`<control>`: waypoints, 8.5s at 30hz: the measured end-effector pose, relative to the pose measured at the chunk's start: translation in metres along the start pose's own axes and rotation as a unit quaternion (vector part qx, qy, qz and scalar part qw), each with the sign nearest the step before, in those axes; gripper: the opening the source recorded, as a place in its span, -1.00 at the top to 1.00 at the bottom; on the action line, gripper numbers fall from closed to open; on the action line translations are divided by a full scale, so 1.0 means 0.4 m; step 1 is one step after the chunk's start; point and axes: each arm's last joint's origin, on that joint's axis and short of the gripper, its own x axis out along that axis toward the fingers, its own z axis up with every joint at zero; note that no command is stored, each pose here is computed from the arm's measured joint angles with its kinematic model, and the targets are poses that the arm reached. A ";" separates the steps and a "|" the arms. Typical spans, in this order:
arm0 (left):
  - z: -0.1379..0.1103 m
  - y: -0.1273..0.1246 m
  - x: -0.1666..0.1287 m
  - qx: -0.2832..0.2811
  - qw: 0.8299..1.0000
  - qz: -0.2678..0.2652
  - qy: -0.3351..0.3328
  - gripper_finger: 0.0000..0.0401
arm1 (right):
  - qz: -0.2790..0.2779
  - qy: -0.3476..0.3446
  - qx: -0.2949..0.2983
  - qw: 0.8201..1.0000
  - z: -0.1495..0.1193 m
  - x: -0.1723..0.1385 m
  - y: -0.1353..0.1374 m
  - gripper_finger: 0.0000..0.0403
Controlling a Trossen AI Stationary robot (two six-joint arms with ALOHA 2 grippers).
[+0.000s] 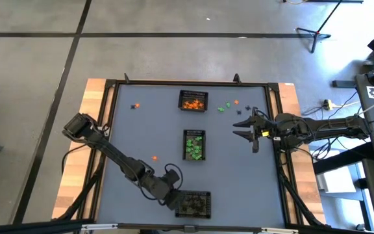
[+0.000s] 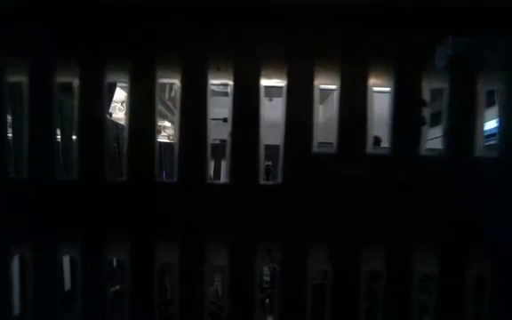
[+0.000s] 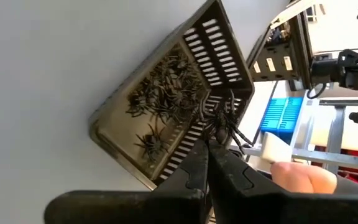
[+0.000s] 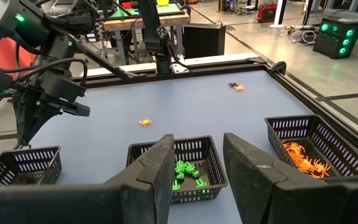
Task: Sort Halloween decoration
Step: Put the black spider toy into the bottom black bin
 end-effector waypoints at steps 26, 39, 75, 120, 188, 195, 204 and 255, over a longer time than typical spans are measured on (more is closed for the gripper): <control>0.000 0.012 0.000 -0.035 0.999 0.026 -0.002 0.40 | 0.000 0.000 0.000 1.000 0.000 0.000 0.000 0.32; 0.056 0.021 -0.121 -0.114 0.985 0.128 -0.028 0.17 | 0.000 0.000 0.000 1.000 0.000 0.000 0.000 0.32; 0.188 0.251 -0.150 -0.303 0.882 0.351 -0.088 -0.31 | 0.000 0.000 0.000 1.000 0.000 0.000 0.000 0.32; 0.193 0.301 -0.143 -0.332 0.876 0.342 -0.067 0.99 | 0.000 0.000 0.000 1.000 0.000 0.000 0.000 0.32; 0.016 0.012 -0.006 -0.168 0.984 -0.048 -0.041 0.27 | 0.000 0.000 0.000 1.000 0.000 0.000 0.000 0.32; 0.023 0.028 -0.016 -0.192 0.981 -0.005 -0.032 -0.07 | 0.000 0.000 0.000 1.000 0.000 0.000 0.000 0.32; 0.061 0.069 -0.041 -0.274 0.957 0.095 -0.012 -0.21 | 0.000 0.000 0.000 1.000 0.000 0.000 0.000 0.32; 0.080 0.156 0.040 -0.309 0.936 0.171 -0.003 0.31 | 0.000 0.000 0.000 1.000 0.000 0.000 0.000 0.32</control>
